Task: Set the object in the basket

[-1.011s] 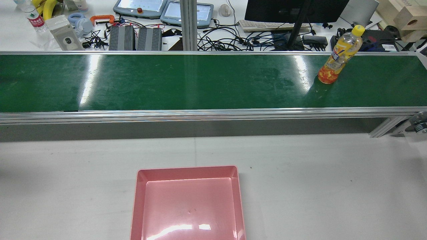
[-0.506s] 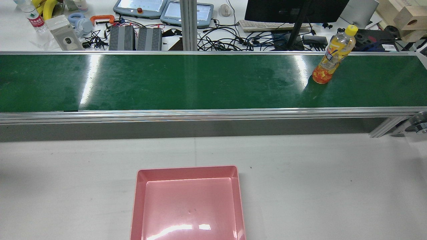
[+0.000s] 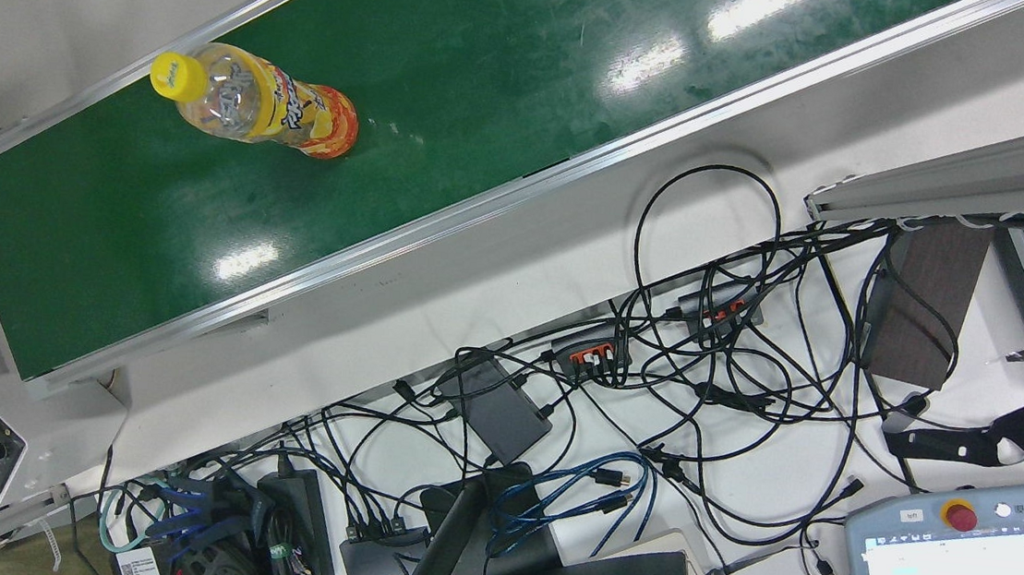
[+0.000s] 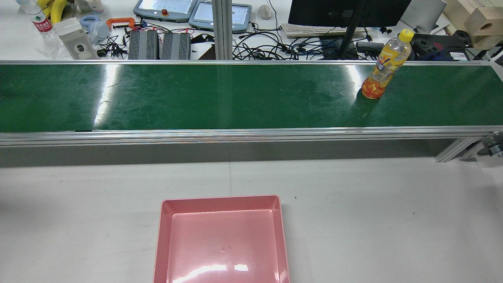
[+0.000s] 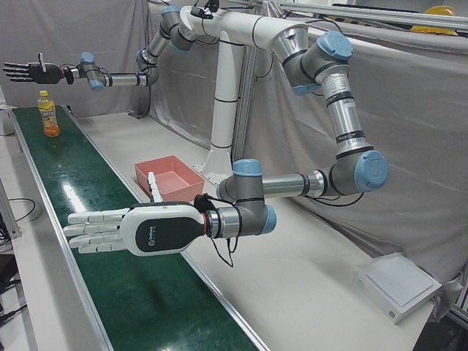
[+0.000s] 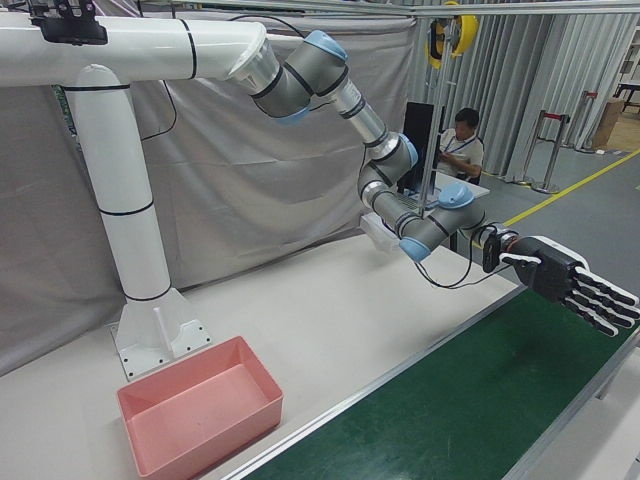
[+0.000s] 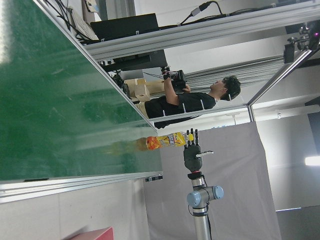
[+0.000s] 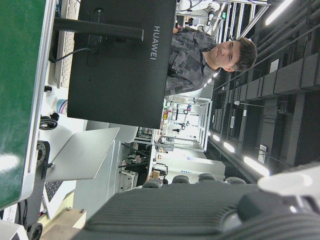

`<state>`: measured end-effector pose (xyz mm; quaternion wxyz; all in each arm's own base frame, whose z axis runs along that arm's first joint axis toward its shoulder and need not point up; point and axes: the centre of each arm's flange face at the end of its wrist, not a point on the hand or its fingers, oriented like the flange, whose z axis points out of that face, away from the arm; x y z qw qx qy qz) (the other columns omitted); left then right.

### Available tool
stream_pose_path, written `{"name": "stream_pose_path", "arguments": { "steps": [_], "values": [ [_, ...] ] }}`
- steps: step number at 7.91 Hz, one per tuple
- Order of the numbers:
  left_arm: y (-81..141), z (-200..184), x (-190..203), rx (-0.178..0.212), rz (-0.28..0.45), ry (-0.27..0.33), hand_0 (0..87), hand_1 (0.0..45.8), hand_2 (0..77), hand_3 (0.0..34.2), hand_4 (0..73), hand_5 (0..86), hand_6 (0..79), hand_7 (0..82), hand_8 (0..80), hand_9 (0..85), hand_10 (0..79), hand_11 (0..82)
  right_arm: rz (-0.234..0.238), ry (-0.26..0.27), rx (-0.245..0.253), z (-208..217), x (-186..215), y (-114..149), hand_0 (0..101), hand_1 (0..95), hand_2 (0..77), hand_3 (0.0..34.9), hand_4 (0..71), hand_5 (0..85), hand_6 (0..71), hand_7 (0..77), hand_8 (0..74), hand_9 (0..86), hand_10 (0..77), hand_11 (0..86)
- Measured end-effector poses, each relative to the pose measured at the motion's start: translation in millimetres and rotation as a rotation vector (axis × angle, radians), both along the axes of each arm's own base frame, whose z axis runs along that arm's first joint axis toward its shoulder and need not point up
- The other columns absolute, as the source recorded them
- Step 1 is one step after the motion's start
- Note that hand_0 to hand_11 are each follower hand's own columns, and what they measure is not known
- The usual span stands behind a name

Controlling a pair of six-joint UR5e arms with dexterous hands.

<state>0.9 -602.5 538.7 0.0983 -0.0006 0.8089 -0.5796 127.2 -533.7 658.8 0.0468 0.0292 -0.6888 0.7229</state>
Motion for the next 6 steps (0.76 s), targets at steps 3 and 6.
{"name": "stream_pose_path", "arguments": {
  "steps": [3,6],
  "values": [
    [-0.8,-5.0,0.2,0.014,0.001,0.008,45.4,9.8,1.6,0.0,1.1,4.4,0.0,0.5,0.0,0.5,3.3,6.0,-0.001,0.0,0.0,0.1,-0.4,-0.2,0,0.0,0.5,0.2,0.0,0.0,0.0,0.5,0.0,0.0,0.0,0.0],
    [5.8,3.7,-4.1,0.005,-0.001,0.019,45.4,9.8,1.1,0.0,1.1,4.4,0.0,0.5,0.0,0.5,1.6,5.5,-0.001,0.001,-0.008,4.2,-0.7,0.5,0,0.0,0.5,0.2,0.0,0.0,0.0,0.5,0.0,0.0,0.0,0.0]
  ]
}}
